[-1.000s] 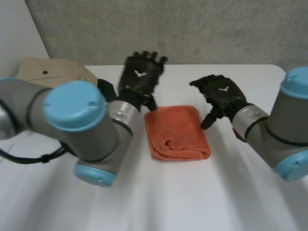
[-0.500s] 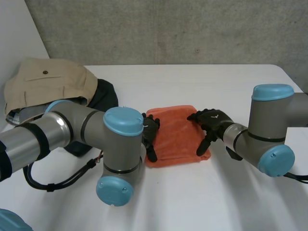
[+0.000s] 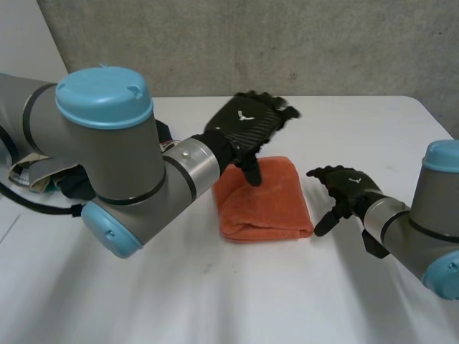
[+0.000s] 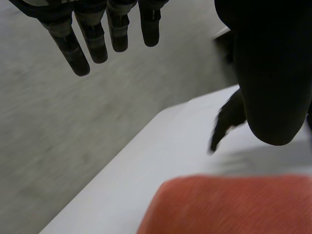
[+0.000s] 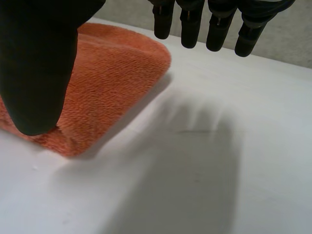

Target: Fold the laundry.

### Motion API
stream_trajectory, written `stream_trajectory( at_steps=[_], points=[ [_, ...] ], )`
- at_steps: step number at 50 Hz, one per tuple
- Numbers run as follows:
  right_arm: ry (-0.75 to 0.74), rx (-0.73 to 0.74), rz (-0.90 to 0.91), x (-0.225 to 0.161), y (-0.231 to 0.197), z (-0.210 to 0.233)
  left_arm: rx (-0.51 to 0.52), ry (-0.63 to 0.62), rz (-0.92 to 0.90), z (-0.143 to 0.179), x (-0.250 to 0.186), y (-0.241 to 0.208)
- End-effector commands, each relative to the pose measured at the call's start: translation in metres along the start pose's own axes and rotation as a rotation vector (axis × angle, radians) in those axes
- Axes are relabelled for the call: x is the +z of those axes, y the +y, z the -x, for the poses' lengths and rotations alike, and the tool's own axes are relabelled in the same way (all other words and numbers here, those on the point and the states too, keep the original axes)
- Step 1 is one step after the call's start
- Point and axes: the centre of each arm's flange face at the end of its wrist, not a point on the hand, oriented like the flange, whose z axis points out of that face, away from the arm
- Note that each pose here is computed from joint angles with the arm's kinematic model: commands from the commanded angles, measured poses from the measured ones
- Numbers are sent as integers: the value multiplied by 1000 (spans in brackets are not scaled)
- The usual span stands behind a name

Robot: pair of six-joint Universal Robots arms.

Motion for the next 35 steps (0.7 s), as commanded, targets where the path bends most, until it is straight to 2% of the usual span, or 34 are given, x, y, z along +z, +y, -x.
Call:
stream_trajectory(
  at_steps=[1, 13, 18, 23, 26, 35],
  points=[
    [-110, 33, -20, 10, 15, 25, -61, 152, -23, -10, -1, -2],
    [-167, 1, -1, 36, 36, 47, -62, 152, -24, -10, -1, -3],
    [-141, -14, -37, 48, 35, 45, -64, 155, -18, -12, -1, -1],
    [-14, -36, -162, 57, 15, 29, -68, 158, -10, -14, -2, 1],
    [6, -50, -202, 59, 5, 27, -69, 158, -6, -14, -3, 2],
    [143, -113, -293, 88, -33, -38, -65, 156, -15, -14, -3, 0]
  ],
)
